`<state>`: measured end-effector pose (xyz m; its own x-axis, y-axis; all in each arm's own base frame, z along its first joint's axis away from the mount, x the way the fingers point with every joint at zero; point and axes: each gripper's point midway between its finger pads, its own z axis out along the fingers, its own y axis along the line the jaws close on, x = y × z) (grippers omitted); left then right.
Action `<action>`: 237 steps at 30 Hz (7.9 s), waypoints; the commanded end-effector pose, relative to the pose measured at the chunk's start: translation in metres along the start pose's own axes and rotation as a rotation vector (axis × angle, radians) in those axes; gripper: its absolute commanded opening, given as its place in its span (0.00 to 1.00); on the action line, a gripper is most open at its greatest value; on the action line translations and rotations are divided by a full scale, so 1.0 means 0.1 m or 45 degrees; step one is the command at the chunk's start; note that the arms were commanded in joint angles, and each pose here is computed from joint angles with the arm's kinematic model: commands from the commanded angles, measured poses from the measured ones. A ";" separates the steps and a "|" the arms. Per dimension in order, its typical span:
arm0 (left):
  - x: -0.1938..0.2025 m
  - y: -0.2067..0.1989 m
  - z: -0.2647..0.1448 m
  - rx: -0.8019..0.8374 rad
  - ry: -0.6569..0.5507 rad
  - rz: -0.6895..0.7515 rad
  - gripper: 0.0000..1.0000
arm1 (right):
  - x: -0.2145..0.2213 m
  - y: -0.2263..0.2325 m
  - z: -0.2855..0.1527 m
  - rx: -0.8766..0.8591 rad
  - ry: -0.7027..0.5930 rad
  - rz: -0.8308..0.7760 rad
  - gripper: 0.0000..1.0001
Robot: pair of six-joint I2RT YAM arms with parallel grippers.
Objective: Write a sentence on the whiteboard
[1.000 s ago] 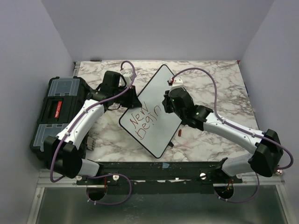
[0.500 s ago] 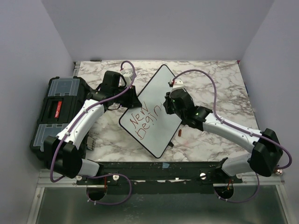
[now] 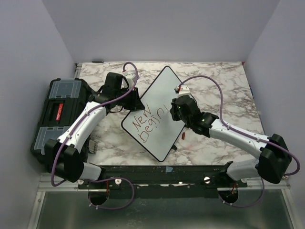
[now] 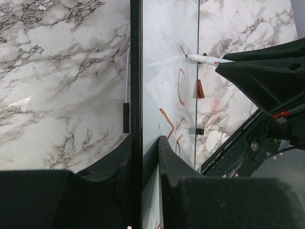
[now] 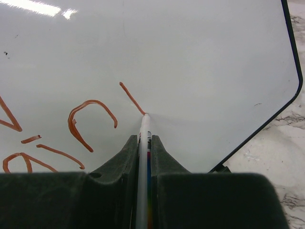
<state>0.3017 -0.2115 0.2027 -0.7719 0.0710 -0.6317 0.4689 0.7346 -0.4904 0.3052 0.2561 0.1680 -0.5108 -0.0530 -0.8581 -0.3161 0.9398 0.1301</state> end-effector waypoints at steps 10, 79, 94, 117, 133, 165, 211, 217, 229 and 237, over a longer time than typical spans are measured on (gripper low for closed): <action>0.24 0.29 0.08 -0.164 0.109 0.149 0.00 | -0.31 0.18 0.05 -0.056 -0.051 0.015 0.01; 0.25 0.27 0.08 -0.162 0.110 0.155 0.00 | -0.85 -0.15 0.28 0.036 -0.130 0.023 0.01; 0.25 0.27 0.08 -0.163 0.111 0.159 0.00 | -0.59 -0.16 0.37 0.003 -0.056 0.034 0.01; 0.26 0.26 0.08 -0.165 0.112 0.161 0.00 | -0.82 -0.21 0.13 0.021 -0.123 0.049 0.01; 0.25 0.26 0.08 -0.165 0.113 0.163 0.00 | -1.01 0.04 0.40 -0.065 -0.121 0.062 0.01; 0.27 0.27 0.10 -0.166 0.122 0.159 0.00 | -0.89 -0.35 0.29 0.061 -0.136 0.053 0.01; 0.29 0.28 0.12 -0.169 0.135 0.159 0.00 | -0.81 -0.24 0.51 -0.008 -0.085 0.089 0.01; 0.29 0.28 0.13 -0.169 0.138 0.160 0.00 | -0.84 -0.28 0.57 0.008 -0.082 0.092 0.01; 0.30 0.28 0.13 -0.172 0.141 0.161 0.00 | -0.72 -0.39 0.60 0.039 -0.049 0.095 0.01; 0.30 0.28 0.13 -0.174 0.141 0.161 0.00 | -0.57 -0.46 0.54 0.057 -0.023 0.104 0.01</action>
<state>0.3030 -0.2136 0.2023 -0.7653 0.0758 -0.6392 0.4718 0.7417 -0.4768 0.4038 0.2407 0.2037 -0.4728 0.0506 -0.8797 -0.2404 0.9531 0.1841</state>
